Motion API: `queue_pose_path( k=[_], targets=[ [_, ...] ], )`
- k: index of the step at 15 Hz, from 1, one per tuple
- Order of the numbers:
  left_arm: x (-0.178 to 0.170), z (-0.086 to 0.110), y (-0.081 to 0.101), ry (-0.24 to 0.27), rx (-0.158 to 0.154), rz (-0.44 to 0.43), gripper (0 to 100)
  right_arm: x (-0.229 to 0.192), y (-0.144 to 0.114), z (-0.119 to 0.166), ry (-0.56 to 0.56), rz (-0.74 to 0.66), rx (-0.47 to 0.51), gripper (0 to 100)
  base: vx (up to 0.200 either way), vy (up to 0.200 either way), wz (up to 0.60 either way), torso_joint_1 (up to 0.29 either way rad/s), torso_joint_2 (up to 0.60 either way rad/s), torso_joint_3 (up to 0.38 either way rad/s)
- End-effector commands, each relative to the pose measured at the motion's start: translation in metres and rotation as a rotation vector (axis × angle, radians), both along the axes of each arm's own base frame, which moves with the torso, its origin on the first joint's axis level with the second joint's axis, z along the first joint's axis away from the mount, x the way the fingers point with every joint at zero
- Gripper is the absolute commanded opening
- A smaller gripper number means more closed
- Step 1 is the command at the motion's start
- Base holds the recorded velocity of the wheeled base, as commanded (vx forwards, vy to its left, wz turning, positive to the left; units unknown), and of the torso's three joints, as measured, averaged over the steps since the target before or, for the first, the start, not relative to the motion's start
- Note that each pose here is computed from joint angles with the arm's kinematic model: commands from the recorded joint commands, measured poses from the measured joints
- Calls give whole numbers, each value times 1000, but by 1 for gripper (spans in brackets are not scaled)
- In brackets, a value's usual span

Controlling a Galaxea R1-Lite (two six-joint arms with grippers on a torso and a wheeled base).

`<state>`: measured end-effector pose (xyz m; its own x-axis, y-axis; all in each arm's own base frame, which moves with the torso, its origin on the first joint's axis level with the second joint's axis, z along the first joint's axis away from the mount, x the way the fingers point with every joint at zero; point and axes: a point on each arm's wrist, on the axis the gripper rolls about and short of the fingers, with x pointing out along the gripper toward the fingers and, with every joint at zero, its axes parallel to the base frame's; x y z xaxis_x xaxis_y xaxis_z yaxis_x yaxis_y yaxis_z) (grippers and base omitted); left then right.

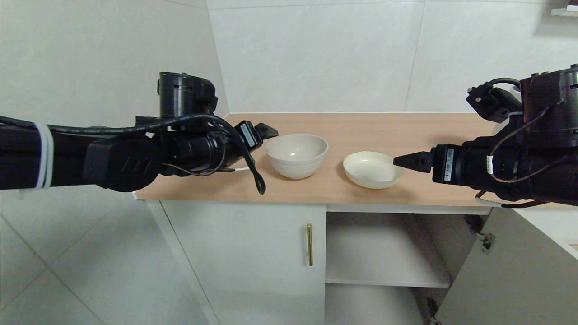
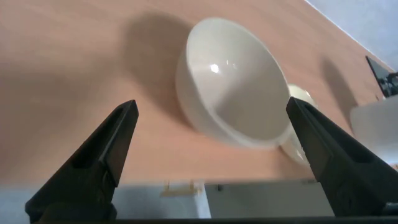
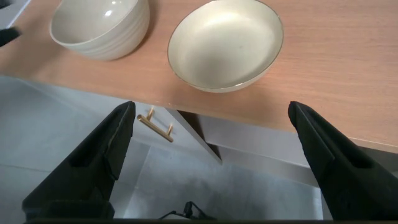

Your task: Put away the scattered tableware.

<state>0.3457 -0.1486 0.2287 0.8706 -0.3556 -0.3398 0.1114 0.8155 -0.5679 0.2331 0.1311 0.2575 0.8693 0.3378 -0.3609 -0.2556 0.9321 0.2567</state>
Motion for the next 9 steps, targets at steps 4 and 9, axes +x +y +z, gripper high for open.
queue_pose_path(
  k=[4,9],
  targets=[
    [15,-26,-13,52,22,-17,100,-1,-1,0,-1,-1,2,100,0,0,0,0,0,0],
    [21,-39,-19,77,37,-23,0,-1,-1,1,-3,-1,3,100,0,0,0,0,0,0]
  ],
)
